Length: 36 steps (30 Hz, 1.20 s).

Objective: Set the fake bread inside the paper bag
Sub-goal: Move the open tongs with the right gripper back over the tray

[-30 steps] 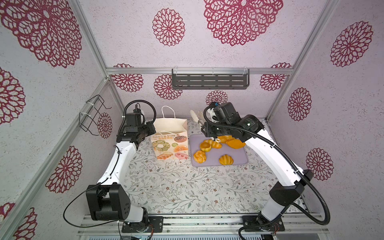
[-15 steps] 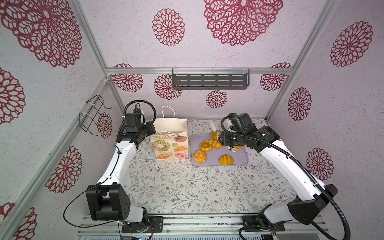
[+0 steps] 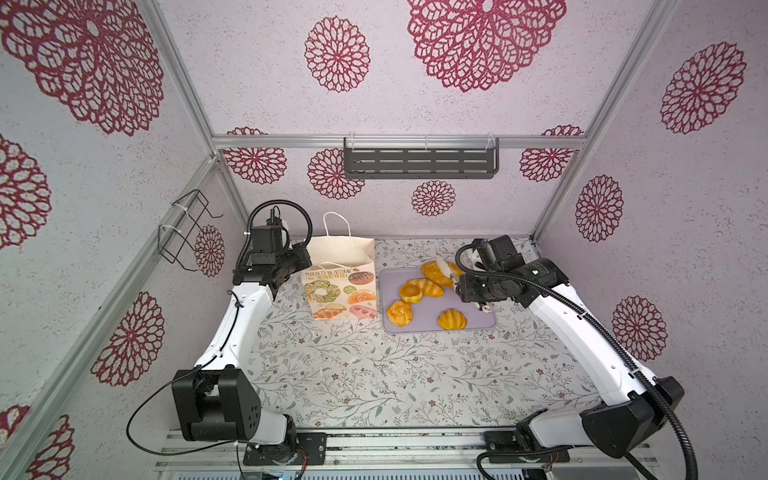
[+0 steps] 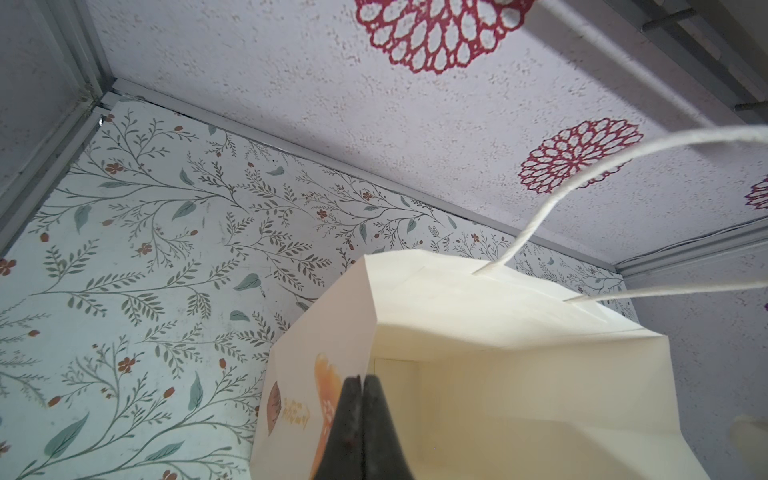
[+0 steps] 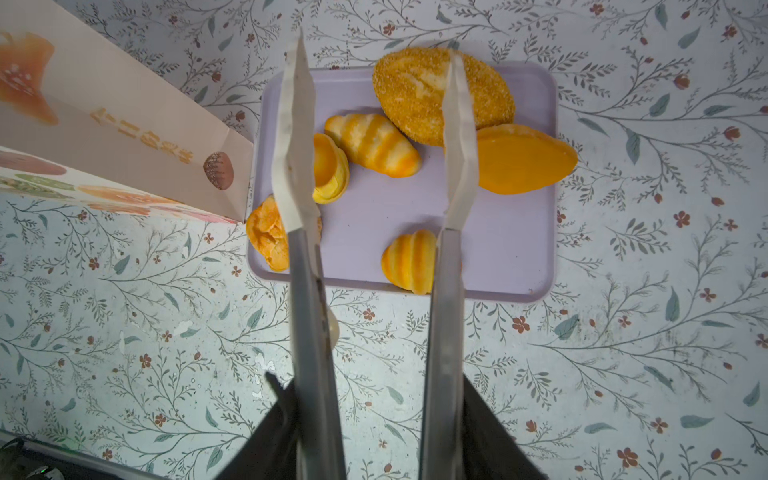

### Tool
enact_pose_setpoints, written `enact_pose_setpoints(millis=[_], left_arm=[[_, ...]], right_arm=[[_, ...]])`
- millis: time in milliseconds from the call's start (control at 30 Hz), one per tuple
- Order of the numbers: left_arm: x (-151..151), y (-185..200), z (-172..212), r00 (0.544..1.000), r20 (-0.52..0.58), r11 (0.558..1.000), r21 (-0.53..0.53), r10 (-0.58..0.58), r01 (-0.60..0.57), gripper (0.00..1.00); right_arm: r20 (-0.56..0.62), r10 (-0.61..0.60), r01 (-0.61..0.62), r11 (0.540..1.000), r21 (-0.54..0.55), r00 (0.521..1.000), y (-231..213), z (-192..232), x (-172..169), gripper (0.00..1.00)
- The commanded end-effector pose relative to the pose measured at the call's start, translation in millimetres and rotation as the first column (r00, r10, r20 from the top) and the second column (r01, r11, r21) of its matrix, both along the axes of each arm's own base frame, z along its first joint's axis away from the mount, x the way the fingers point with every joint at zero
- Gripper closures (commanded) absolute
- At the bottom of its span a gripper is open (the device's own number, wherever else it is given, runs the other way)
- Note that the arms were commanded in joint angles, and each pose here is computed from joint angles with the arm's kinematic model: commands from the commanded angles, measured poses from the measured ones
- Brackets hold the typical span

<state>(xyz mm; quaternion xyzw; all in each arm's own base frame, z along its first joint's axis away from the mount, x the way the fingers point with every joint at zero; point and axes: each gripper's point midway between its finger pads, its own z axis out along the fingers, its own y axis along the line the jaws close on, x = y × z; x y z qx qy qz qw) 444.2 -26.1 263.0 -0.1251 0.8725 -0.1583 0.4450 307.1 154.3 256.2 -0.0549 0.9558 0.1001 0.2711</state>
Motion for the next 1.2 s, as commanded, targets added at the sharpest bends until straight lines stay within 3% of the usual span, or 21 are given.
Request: enact_pose_setpoints(millis=[0,167,400,633,1167], left_arm=[[-4.7,-0.5,19.7,0.999,0.052,1.000,0.004,-0.006,0.006,1.00],[-3.7,-0.7,18.3,0.999,0.049,1.000,0.003,-0.007,0.006,1.00],[-3.2,0.4,16.5,0.999,0.044,1.000,0.008,-0.003,0.002,1.00],[-4.1,0.5,17.0,0.999,0.045,1.000,0.009,-0.002,0.001,1.00],[-3.1,0.1,14.5,0.999,0.039,1.000,0.011,-0.002,0.002,1.00]], right_arm=[[-0.045,0.027,-0.024,0.998,0.063,0.999,12.0,-11.1,-3.9,0.48],[-0.067,0.022,-0.010,0.986,0.168,0.998,27.1,-25.3,-5.0,0.47],[-0.079,-0.022,0.039,0.974,0.222,0.997,30.3,-35.0,-4.7,0.47],[-0.094,-0.032,0.062,0.938,0.342,0.995,45.8,-45.9,-5.4,0.46],[-0.130,-0.057,0.106,0.907,0.407,0.990,63.1,-67.3,-0.8,0.47]])
